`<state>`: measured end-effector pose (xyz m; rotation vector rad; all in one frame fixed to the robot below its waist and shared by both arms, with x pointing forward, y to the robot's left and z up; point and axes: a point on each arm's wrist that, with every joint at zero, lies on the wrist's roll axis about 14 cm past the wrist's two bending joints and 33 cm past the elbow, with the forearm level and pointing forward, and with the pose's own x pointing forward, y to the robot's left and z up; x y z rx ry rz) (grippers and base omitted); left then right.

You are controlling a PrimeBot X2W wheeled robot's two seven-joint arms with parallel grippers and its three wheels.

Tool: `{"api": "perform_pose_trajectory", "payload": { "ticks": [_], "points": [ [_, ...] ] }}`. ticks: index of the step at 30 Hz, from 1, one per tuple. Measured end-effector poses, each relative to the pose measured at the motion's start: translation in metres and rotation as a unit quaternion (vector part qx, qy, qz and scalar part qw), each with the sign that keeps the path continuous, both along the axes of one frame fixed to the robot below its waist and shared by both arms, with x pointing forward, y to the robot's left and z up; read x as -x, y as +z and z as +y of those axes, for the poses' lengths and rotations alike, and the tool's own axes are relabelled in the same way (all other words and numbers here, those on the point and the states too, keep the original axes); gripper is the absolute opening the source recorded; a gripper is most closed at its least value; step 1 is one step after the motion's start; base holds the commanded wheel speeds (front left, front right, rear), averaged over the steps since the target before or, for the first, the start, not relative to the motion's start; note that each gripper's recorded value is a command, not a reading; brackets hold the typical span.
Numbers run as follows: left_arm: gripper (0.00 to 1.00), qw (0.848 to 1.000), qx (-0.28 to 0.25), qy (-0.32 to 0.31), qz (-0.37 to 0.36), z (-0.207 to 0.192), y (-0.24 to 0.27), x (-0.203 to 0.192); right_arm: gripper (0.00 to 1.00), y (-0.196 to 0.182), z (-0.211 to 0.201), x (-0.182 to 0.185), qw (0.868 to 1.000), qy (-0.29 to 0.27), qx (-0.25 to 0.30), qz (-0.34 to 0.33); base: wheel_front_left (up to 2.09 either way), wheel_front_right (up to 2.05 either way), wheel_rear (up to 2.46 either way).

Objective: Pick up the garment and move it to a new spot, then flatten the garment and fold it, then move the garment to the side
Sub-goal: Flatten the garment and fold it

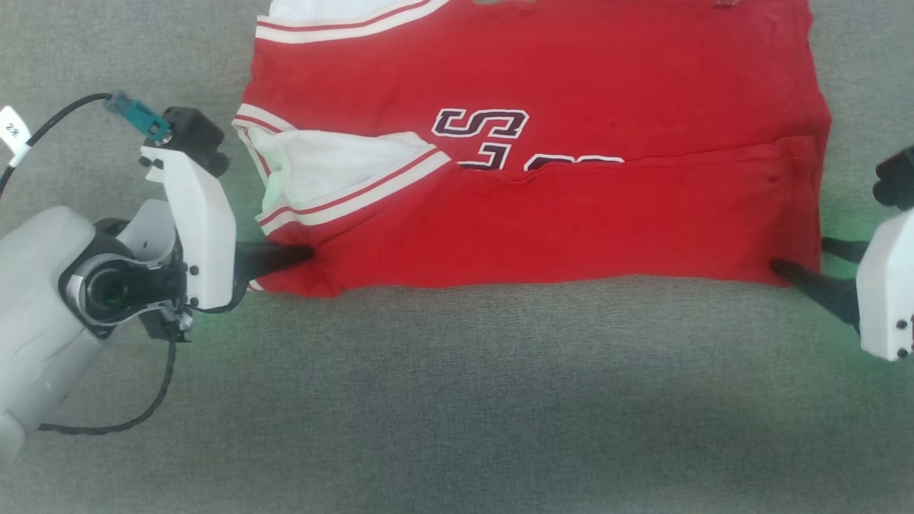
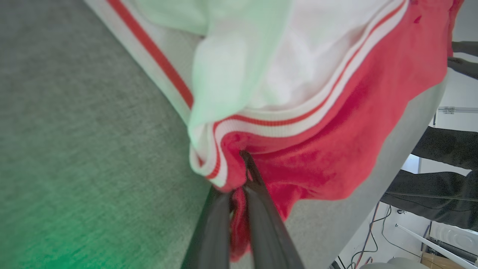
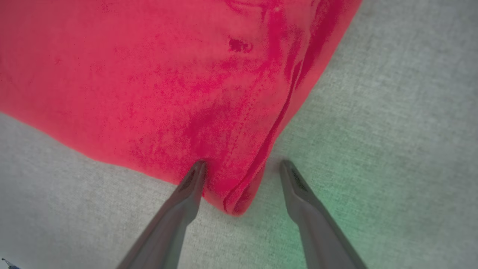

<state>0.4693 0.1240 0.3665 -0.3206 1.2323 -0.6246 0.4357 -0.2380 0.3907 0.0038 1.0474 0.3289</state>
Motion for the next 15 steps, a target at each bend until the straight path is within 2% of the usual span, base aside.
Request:
{"api": "perform_pose_trajectory", "payload": {
  "ticks": [6, 7, 8, 10, 15],
  "points": [
    [0.00, 1.000, 0.006, -0.001, -0.005, -0.003, -0.003, 0.000, 1.00, -0.016, 0.002, -0.011, 0.999, 0.013, 0.032, 0.038, 0.00, 0.00, 0.00],
    [0.00, 1.000, 0.008, -0.001, -0.007, -0.003, -0.003, 0.000, 0.97, -0.018, 0.004, -0.012, 0.999, 0.011, 0.030, 0.043, 0.00, 0.00, 0.00],
    [0.00, 1.000, 0.009, 0.000, -0.008, -0.003, -0.003, 0.000, 0.49, -0.019, 0.005, -0.013, 0.998, 0.013, 0.030, 0.047, 0.00, 0.00, 0.00],
    [0.00, 1.000, 0.011, 0.001, -0.011, -0.003, -0.003, 0.000, 0.00, -0.020, 0.006, -0.015, 0.998, 0.013, 0.029, 0.049, 0.00, 0.00, 0.00],
    [0.00, 1.000, 0.017, 0.006, -0.021, -0.004, 0.001, 0.000, 0.00, -0.015, 0.008, -0.017, 0.999, 0.009, 0.021, 0.038, 0.00, 0.00, 0.00]
  ]
}}
